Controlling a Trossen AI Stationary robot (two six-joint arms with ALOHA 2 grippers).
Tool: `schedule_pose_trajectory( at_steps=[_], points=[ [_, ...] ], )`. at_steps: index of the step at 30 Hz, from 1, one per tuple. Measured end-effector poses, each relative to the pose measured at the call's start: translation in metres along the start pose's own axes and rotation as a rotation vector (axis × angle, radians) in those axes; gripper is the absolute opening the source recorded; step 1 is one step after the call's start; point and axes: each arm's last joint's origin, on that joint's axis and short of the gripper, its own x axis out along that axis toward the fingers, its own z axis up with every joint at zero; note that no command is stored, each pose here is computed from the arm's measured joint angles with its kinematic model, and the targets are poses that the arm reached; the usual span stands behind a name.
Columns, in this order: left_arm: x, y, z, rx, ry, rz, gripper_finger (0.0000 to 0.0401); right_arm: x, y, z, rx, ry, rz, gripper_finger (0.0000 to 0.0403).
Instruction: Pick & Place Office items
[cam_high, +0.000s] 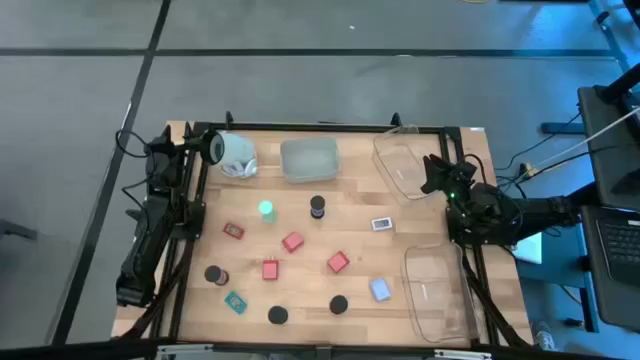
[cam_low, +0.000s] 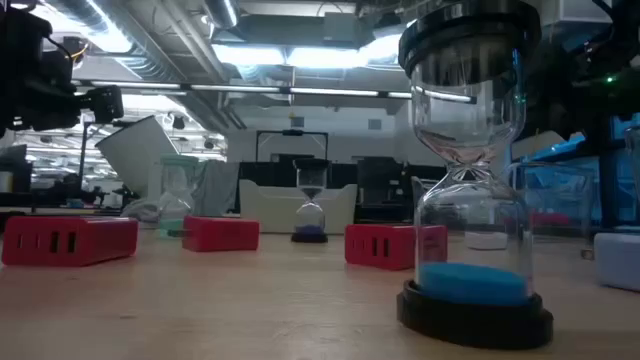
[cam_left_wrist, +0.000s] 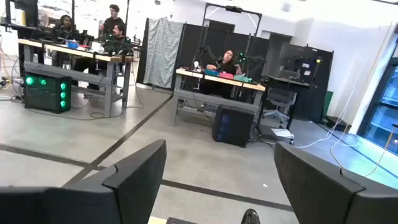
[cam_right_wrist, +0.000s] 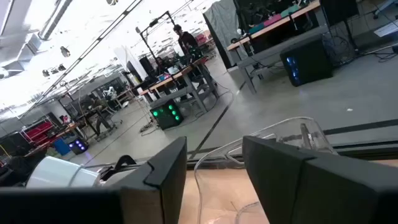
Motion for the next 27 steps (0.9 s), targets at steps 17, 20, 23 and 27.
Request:
schedule_pose_trajectory(
  at_steps=[17,20,23,27],
  points=[
    [0.0000,-0.0001,0.0002,-0.002,-0.002,-0.001,0.0296,0.0000,0.0000,0.0001,-0.003,0.000,0.000,0.0161],
    [0.0000,0.0000,0.0002,-0.002,-0.003,0.002,0.0296,0.0000,0.0000,0.0000,-0.003,0.000,0.000,0.0161],
    [0.0000,-0.0001,0.0002,-0.002,-0.002,-0.001,0.0296,0.0000,0.0000,0.0000,-0.003,0.000,0.000,0.0161],
    [0.0000,-0.0004,0.0011,-0.004,-0.009,-0.009,0.0296,0.0000,-0.0001,-0.0003,-0.006,0.003,0.001,0.0161]
  ],
)
